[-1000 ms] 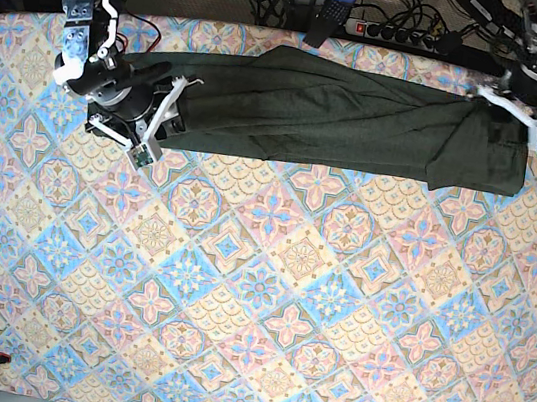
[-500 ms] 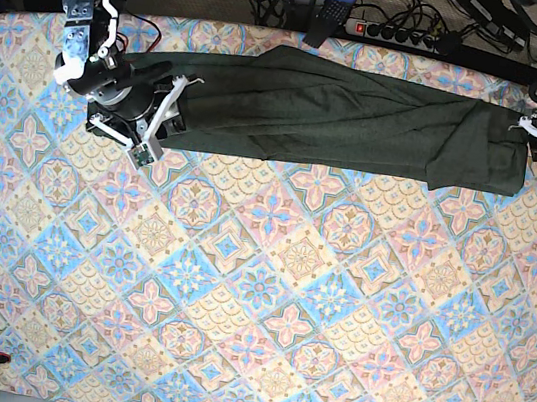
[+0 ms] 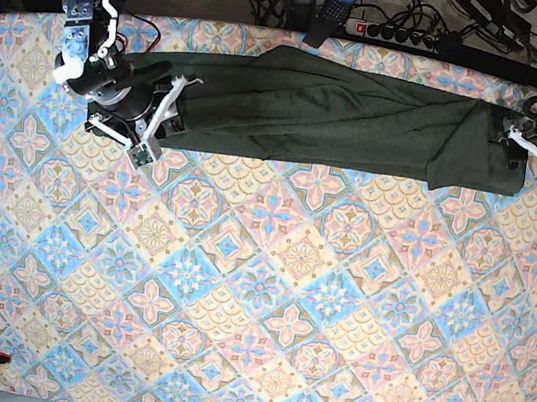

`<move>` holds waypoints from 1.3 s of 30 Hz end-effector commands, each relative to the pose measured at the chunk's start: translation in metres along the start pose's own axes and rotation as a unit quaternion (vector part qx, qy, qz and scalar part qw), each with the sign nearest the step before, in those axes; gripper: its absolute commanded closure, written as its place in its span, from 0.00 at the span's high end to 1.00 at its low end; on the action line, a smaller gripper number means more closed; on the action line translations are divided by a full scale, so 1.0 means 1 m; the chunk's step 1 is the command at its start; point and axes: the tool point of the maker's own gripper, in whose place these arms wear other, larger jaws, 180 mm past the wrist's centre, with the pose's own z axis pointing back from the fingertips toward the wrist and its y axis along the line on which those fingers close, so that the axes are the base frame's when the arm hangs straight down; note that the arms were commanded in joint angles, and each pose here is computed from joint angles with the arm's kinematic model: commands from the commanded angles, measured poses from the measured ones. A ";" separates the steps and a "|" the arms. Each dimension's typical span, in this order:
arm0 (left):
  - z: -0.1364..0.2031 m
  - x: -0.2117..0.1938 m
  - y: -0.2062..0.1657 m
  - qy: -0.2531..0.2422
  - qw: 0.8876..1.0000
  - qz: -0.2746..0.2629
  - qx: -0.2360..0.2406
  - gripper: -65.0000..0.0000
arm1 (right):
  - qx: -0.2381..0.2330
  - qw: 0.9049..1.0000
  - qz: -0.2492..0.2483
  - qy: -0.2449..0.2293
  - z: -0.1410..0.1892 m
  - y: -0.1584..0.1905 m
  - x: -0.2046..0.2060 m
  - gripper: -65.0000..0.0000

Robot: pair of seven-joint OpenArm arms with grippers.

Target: Fold the T-shirt properly

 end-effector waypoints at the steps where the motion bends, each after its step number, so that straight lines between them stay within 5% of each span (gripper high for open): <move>1: 0.002 0.012 0.005 -0.016 1.000 -0.004 0.003 0.74 | -0.001 1.000 0.005 -0.021 0.004 -0.002 0.012 0.26; 26: -0.033 -0.045 -0.035 0.064 0.997 0.009 -0.038 0.72 | -0.001 1.000 0.005 -0.021 0.005 -0.002 0.012 0.26; 28: -0.033 -0.046 -0.043 0.065 0.996 0.002 -0.054 0.64 | -0.001 1.000 0.005 -0.021 0.005 -0.002 0.012 0.26; 34: -0.031 -0.055 -0.071 0.075 0.991 -0.031 -0.107 0.08 | -0.001 1.000 0.005 -0.022 0.005 -0.002 0.013 0.26; 39: -0.030 -0.044 -0.077 0.061 0.991 -0.009 -0.121 0.00 | -0.002 1.000 0.005 -0.022 0.005 -0.002 0.013 0.26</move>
